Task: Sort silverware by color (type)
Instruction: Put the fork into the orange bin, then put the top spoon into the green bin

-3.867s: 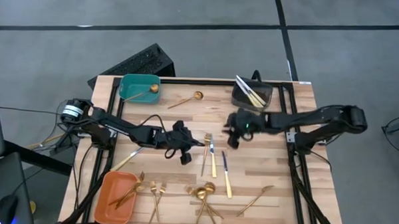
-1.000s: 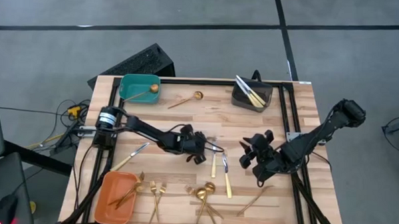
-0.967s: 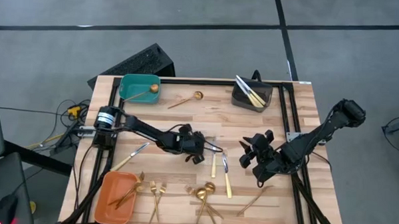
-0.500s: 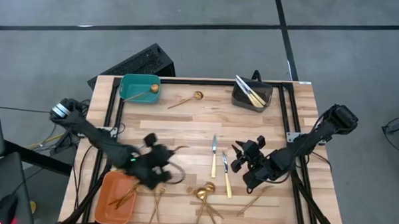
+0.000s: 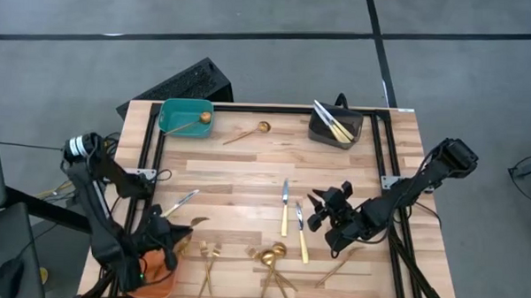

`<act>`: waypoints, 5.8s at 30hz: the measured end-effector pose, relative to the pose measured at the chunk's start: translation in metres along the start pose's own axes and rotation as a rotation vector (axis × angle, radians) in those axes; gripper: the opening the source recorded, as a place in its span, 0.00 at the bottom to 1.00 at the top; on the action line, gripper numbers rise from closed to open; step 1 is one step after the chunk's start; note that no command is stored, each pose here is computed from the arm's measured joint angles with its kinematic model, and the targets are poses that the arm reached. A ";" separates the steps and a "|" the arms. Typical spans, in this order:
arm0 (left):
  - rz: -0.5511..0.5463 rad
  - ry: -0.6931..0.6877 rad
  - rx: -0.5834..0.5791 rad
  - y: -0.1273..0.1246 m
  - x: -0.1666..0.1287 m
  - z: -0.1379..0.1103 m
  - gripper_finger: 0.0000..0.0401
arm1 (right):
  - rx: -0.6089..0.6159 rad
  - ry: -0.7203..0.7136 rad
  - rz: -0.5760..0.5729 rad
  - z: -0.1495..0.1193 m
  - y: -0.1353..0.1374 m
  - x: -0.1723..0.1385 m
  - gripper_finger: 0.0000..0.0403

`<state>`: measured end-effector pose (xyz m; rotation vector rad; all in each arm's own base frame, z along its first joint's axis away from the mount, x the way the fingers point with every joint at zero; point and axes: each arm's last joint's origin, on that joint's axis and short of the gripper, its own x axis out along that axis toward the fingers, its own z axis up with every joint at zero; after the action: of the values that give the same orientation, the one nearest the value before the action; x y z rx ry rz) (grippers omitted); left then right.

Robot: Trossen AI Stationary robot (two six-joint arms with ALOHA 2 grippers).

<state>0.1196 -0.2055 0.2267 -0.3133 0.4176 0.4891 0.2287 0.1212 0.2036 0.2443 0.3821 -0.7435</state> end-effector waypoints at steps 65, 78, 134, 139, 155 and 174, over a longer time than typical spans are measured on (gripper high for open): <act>-0.009 0.090 0.430 -0.030 0.120 0.052 0.30 | -0.519 1.002 0.426 -0.096 0.009 -0.071 0.36; 0.004 0.113 0.416 -0.021 0.143 0.068 0.30 | -0.592 0.931 0.363 -0.106 0.009 -0.059 0.24; 0.030 0.310 0.241 0.269 0.353 0.142 0.30 | -0.218 0.402 -0.247 0.050 -0.106 0.108 0.48; 0.084 0.407 0.228 0.278 0.376 0.144 0.30 | -0.209 0.359 -0.120 0.066 -0.114 0.119 0.46; 0.080 0.568 0.294 0.283 0.389 0.151 0.03 | -0.198 0.321 -0.097 0.079 -0.123 0.114 0.45; 0.144 0.455 0.636 0.247 0.239 0.225 0.01 | -0.229 0.296 -0.074 0.075 -0.111 0.108 0.45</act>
<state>0.2547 0.1801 0.2664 0.2315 1.0129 0.3987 0.2432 -0.0498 0.2170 0.1237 0.7555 -0.7309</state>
